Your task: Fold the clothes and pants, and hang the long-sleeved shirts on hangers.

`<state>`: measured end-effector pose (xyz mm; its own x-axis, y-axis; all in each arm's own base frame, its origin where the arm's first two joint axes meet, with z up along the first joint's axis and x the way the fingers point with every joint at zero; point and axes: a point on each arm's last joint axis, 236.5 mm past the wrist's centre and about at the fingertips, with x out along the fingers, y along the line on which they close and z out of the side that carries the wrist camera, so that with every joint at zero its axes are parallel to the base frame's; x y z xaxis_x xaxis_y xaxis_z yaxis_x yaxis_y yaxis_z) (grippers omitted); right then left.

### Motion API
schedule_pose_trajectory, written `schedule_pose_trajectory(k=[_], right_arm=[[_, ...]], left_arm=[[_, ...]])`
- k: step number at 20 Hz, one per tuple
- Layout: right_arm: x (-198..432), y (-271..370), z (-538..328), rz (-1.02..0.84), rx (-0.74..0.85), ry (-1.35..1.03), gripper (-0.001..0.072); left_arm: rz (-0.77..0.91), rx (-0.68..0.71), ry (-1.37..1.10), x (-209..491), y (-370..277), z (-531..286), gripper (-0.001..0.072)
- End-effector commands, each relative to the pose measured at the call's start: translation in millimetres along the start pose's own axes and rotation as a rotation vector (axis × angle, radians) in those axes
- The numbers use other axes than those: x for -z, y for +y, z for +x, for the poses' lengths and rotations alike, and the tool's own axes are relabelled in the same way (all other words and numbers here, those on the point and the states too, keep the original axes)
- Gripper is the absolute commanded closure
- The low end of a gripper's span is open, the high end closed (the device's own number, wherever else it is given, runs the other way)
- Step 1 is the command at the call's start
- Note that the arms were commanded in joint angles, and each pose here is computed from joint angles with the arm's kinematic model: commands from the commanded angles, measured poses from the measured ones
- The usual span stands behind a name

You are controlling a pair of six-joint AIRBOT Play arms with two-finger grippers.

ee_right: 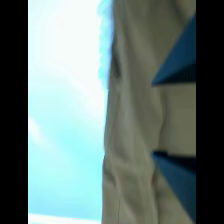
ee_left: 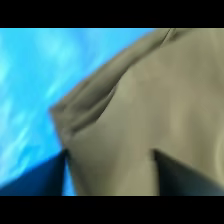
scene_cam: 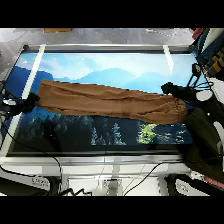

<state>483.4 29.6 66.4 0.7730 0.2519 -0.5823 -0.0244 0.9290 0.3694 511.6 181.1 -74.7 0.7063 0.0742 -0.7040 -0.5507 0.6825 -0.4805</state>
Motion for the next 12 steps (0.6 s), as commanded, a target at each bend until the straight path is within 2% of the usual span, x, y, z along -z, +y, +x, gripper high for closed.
schedule_pose_trajectory(k=[1, 2, 3, 4, 5, 8, 12], right_arm=[[-22.5, 40.7, 13.0, -0.087, -0.018, -0.132, 0.0402], [-27.5, 51.6, 17.7, -0.101, -0.021, -0.173, 0.0443], [-27.7, 61.9, 23.0, -0.113, -0.028, -0.194, 0.0638], [-23.5, 72.4, 29.4, -0.11, -0.042, -0.194, 0.0684], [-14.5, 84.1, 38.1, -0.075, -0.065, -0.17, 0.0684], [17.4, 124.5, 67.2, -0.039, -0.139, -0.058, 0.0684], [29.1, 190.2, 97.1, -0.083, -0.24, -0.007, 0.0684]], left_arm=[[0.04, -0.008, -0.144, -27.4, -11.1, 1.0, 0.0694], [0.042, -0.004, -0.156, -31.8, -13.7, -1.1, 0.0693], [0.045, 0.005, -0.169, -37.6, -18.5, -5.2, 0.0693], [0.053, 0.018, -0.19, -46.9, -26.3, -13.1, 0.0693], [0.083, 0.032, -0.215, -57.3, -35.4, -23.7, 0.0694], [0.312, 0.106, -0.248, -79.3, -83.4, -75.8, 0.0694], [0.477, 0.143, -0.343, -103.1, -119.5, -148.0, 0.0694]])
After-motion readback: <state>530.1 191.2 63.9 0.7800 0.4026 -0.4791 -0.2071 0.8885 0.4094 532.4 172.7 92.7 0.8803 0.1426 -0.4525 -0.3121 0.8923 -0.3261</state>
